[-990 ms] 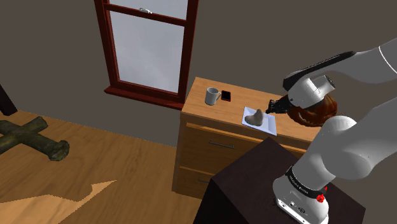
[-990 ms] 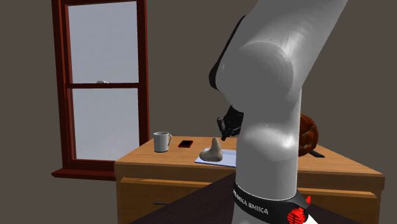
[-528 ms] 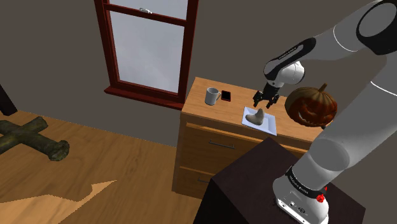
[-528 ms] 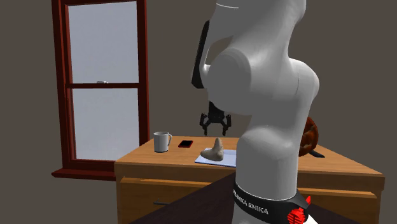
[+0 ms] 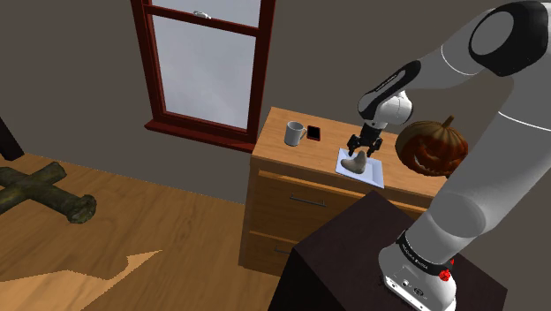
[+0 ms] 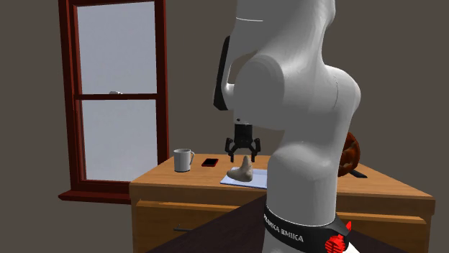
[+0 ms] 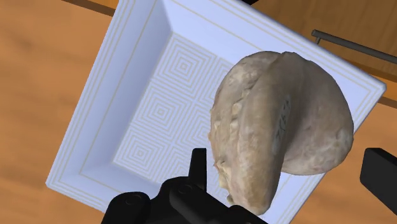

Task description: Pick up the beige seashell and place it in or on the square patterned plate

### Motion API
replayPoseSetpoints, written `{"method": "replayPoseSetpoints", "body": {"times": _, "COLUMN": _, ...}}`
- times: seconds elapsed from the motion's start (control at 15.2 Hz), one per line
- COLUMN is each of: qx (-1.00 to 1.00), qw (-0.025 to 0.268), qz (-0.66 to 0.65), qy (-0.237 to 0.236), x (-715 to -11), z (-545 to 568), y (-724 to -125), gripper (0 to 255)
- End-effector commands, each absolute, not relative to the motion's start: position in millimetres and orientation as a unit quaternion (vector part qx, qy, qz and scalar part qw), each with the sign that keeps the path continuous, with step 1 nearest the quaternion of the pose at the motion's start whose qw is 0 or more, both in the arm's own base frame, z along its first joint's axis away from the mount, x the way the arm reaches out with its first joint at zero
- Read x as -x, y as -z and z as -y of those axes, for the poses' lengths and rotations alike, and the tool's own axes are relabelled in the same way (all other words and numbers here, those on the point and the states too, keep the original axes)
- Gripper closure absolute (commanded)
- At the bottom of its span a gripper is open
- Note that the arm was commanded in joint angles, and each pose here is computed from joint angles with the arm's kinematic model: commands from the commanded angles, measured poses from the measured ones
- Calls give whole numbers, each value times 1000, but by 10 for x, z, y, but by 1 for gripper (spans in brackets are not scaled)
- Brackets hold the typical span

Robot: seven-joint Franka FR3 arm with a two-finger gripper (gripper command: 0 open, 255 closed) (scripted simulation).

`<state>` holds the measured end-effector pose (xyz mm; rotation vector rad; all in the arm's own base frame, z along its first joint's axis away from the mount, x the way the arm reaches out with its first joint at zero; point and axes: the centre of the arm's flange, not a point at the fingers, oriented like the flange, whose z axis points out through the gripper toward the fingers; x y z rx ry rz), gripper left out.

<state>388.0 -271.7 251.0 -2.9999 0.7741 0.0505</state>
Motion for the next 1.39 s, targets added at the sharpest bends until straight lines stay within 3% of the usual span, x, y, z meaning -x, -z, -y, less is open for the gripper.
{"method": "replayPoseSetpoints", "body": {"times": 0.0, "qx": 968, "qw": 21, "qz": -250, "qy": -16, "x": -3886, "z": 2715, "y": -2493, "gripper": 0}}
{"method": "replayPoseSetpoints", "body": {"times": 0.33, "qx": 968, "qw": 21, "qz": -250, "qy": -16, "x": -3885, "z": 2715, "y": -2494, "gripper": 0}}
{"method": "replayPoseSetpoints", "body": {"times": 0.4, "qx": 968, "qw": 21, "qz": -250, "qy": -16, "x": -3885, "z": 2715, "y": -2494, "gripper": 255}}
{"method": "replayPoseSetpoints", "body": {"times": 1.32, "qx": 968, "qw": 21, "qz": -250, "qy": -16, "x": -3886, "z": 2715, "y": -2757, "gripper": 255}}
